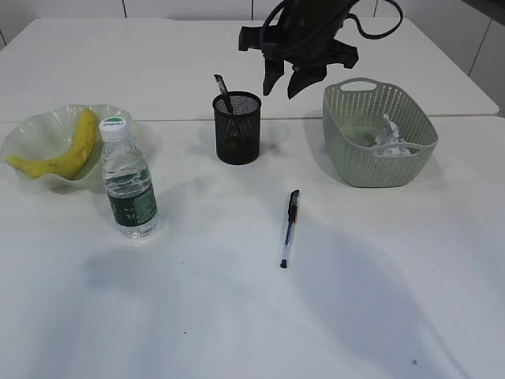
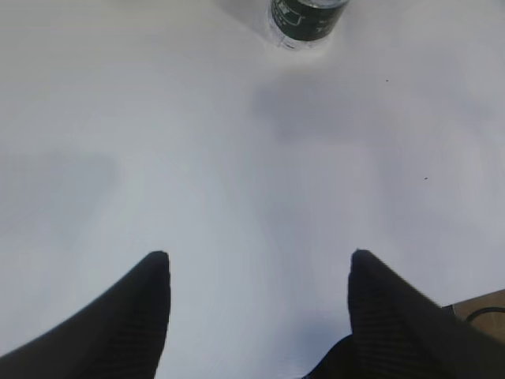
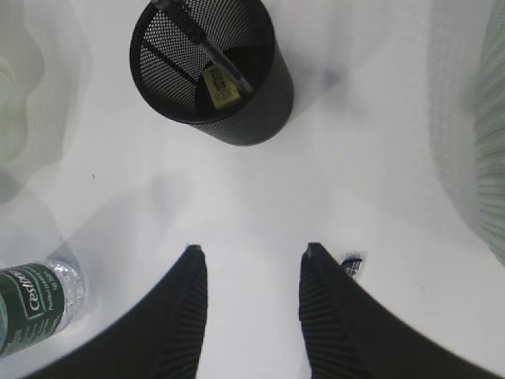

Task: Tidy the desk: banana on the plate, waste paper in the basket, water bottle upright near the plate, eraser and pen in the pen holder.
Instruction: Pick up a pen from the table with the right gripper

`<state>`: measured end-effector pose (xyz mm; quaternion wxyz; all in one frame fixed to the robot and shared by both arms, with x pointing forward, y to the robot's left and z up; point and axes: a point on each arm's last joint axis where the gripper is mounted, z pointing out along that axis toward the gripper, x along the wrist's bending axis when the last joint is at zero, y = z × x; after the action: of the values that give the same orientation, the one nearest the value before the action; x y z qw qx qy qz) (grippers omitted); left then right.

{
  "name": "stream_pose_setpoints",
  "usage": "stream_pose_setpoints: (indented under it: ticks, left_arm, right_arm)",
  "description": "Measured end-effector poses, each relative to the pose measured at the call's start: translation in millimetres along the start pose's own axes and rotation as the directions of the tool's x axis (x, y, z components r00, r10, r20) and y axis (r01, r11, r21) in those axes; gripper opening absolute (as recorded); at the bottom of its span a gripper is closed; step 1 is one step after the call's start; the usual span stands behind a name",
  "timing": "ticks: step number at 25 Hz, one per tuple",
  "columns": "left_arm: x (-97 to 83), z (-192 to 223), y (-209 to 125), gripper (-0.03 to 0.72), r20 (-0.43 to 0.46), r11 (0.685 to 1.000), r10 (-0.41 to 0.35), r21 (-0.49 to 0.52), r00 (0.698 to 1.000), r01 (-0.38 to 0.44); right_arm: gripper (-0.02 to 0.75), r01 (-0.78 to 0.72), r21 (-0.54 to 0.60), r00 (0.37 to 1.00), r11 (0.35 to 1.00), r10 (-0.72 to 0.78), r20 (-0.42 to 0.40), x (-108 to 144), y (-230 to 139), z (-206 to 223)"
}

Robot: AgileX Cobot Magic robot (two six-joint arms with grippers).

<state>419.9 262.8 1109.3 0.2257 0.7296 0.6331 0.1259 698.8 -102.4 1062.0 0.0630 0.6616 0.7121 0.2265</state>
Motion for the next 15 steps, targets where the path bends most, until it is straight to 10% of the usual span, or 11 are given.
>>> stream_pose_setpoints:
  ticks: [15]
  left_arm:
    - [0.0, 0, -2, 0.496, 0.000, 1.000, 0.000, 0.027, 1.000, 0.000]
  right_arm:
    - [0.292, -0.057, 0.272, 0.995, 0.960, 0.034, 0.089, -18, -52, 59]
